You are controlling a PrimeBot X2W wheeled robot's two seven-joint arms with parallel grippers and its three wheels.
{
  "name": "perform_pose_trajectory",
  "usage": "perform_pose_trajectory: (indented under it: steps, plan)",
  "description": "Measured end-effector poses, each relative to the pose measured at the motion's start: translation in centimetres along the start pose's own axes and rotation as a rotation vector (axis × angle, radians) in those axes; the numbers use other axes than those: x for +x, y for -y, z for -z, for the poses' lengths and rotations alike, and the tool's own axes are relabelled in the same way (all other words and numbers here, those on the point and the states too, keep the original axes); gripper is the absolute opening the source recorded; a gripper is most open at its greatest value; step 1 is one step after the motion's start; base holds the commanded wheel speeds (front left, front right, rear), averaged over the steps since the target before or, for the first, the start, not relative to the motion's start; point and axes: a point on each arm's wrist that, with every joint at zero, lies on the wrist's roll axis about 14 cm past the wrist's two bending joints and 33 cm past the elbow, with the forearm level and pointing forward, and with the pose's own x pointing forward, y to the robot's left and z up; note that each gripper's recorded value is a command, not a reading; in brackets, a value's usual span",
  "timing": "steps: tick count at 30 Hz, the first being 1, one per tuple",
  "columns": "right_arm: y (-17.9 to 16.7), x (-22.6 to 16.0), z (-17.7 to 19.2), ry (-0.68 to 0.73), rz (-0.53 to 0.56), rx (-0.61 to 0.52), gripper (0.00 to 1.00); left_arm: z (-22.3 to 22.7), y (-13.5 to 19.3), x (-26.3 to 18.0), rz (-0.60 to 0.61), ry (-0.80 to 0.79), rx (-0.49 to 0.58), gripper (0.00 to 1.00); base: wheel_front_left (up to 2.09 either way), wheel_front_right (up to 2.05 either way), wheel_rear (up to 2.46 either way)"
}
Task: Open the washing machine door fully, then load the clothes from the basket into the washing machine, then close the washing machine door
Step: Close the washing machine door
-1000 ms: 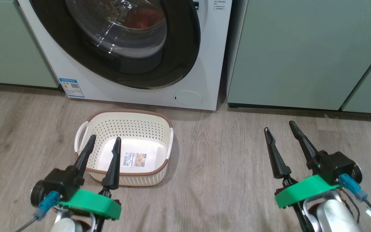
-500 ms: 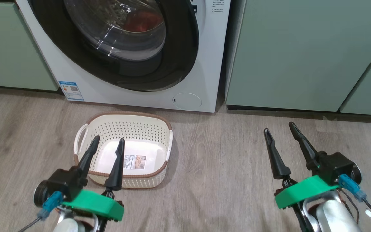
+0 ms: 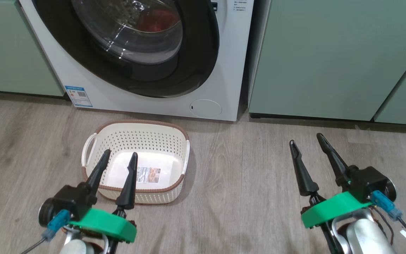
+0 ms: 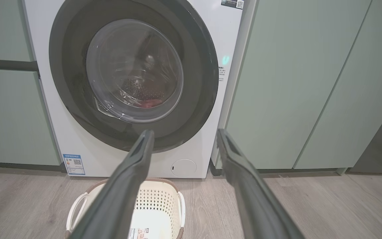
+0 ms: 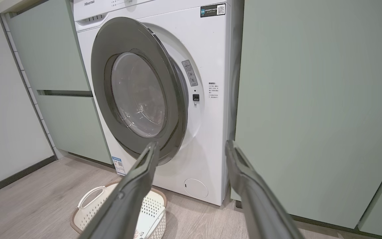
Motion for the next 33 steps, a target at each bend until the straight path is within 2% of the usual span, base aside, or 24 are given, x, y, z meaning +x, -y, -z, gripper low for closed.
perform_pose_trajectory:
  steps: [3, 4, 5, 6, 12, 17, 26, 33]
  plan:
    - [-0.1, 0.1, 0.1, -0.002, -0.003, 0.001, 1.00, 0.1, -0.1, -0.1, -0.004, -0.003, 0.000, 1.00, 0.00, 0.00, 0.00]
    - [-0.1, 0.1, 0.1, -0.003, -0.005, 0.002, 0.63, 0.1, -0.1, -0.1, -0.005, -0.004, 0.000, 1.00, 0.00, 0.00, 0.00]
    - [-0.2, 0.2, 0.2, -0.005, -0.007, 0.003, 0.15, 0.1, -0.2, -0.1, -0.006, -0.005, 0.000, 1.00, 0.00, 0.00, 0.00]
    - [-0.2, 0.2, 0.2, -0.006, -0.009, 0.003, 0.00, 0.2, -0.2, -0.1, -0.008, -0.006, 0.000, 1.00, 0.00, 0.00, 0.00]
    - [-0.9, 0.9, 0.4, -0.007, -0.049, -0.016, 0.00, 0.8, -0.5, -0.3, -0.018, -0.026, -0.001, 1.00, 0.00, 0.00, 0.00]
    - [-2.5, 2.1, 1.7, -0.041, -0.146, -0.050, 0.00, 2.0, -0.6, 0.0, -0.023, -0.061, -0.013, 1.00, 0.00, 0.00, 0.00]
    - [-5.7, 10.0, 1.4, 0.017, -0.402, -0.165, 0.00, 2.1, -2.1, 2.9, -0.051, -0.054, -0.013, 1.00, 0.00, 0.00, 0.00]
    - [-7.7, 16.4, 3.8, 0.005, -0.570, -0.237, 0.00, 3.2, -4.2, 3.6, -0.112, -0.082, -0.014, 1.00, 0.00, 0.00, 0.00]
